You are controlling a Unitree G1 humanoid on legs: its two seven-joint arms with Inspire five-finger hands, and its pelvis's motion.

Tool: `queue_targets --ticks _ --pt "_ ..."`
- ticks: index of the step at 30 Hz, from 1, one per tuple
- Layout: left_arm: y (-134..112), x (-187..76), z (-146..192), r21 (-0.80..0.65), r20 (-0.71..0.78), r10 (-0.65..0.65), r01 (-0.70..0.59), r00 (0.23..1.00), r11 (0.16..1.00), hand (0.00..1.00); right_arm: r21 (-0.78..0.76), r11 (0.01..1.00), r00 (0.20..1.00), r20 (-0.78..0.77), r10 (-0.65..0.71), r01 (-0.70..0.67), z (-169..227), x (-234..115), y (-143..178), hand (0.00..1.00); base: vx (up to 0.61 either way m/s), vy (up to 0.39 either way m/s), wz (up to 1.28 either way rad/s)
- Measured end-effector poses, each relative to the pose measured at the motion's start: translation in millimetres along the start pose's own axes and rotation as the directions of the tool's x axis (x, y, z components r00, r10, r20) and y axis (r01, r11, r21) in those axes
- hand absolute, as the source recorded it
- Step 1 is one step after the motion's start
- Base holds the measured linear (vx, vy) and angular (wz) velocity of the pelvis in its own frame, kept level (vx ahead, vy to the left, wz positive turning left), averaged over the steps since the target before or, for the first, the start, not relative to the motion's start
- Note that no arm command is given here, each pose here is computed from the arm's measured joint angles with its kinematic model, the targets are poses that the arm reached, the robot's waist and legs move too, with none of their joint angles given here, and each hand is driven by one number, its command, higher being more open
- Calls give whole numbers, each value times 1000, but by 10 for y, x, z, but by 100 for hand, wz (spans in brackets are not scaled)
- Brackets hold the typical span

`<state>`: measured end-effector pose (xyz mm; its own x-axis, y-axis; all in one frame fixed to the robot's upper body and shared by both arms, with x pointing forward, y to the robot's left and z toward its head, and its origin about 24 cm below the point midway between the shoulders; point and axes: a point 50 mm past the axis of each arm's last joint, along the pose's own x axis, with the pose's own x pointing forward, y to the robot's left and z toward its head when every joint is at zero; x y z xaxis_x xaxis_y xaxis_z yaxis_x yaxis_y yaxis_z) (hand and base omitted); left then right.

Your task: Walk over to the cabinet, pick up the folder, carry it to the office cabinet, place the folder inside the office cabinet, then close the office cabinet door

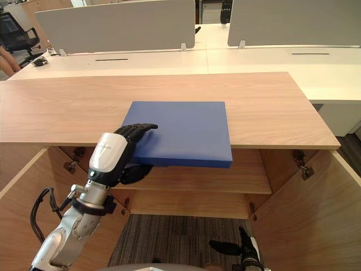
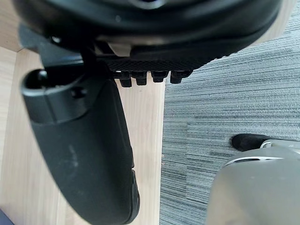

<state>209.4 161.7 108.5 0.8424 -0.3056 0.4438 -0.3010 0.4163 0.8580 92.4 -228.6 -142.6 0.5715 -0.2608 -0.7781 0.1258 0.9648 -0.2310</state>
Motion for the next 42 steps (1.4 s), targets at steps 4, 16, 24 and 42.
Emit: queue_targets --ticks 4,16,24,42 --pt "130 58 14 -30 -40 113 -114 993 993 0 59 998 998 55 1 -5 116 -7 32 100 26 24 -34" --pt "373 -35 563 -667 52 203 -117 978 736 0 400 903 806 580 -115 -159 1196 -553 -1 100 8 2 -14" --pt "382 -109 382 -939 -110 170 -158 979 304 0 480 833 499 812 -302 -277 1675 -1266 -482 100 6 -2 -14" --pt "186 -185 262 -998 16 -43 13 999 -58 0 -131 901 117 974 195 -414 2576 -1523 -301 0 -19 -13 2"
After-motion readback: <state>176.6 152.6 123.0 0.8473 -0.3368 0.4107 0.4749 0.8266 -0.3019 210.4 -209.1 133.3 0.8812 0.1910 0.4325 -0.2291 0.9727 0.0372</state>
